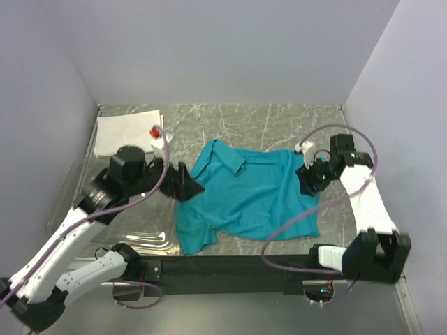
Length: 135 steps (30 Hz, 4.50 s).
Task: Fold and stack the t-shirts
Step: Flatten the tshirt out
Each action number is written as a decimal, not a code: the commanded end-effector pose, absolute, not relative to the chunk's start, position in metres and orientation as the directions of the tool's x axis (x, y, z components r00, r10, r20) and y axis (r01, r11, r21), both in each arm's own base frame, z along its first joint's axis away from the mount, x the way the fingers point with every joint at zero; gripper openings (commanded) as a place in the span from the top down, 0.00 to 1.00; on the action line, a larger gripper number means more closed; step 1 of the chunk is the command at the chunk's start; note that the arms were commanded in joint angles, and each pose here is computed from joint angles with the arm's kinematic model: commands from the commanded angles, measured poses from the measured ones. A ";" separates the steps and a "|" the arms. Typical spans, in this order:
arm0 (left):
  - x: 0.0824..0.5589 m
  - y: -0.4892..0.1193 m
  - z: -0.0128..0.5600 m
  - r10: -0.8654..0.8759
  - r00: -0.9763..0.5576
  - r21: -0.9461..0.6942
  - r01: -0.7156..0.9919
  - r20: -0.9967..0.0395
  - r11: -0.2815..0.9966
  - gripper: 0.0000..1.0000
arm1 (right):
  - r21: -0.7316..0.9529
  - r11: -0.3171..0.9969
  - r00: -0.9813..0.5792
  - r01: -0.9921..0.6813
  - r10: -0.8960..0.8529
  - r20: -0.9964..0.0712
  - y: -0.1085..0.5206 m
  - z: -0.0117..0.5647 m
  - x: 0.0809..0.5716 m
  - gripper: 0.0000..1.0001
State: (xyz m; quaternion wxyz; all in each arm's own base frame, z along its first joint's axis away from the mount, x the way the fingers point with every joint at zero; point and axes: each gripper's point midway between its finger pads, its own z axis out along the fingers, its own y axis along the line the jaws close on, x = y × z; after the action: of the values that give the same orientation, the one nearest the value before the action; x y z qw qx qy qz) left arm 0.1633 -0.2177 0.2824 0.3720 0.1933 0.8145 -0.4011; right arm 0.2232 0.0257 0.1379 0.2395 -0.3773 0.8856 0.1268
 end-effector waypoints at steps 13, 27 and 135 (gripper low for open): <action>0.384 -0.325 0.181 -0.066 -0.765 -0.535 0.383 -0.640 0.753 0.26 | 0.190 0.938 -0.833 -0.288 -0.148 -0.532 0.008 0.108 0.365 0.44; 0.427 -0.357 0.098 -0.519 -0.791 -0.501 -0.322 -0.323 0.803 0.37 | 0.255 0.942 -0.865 -0.219 -0.067 -0.497 0.001 0.092 0.377 0.44; 0.442 -0.238 0.464 -0.655 -0.507 -0.817 0.467 -0.560 0.337 1.00 | -0.032 0.950 -0.211 -0.312 -0.102 -0.972 -0.024 0.418 0.374 1.00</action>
State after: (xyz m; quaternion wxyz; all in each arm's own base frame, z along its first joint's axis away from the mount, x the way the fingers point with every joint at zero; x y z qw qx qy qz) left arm 0.4656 -0.2577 0.3570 0.3866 -0.1150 0.7368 -0.5427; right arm 0.3886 -0.0282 0.3659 0.5680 -0.1052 0.8091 0.1079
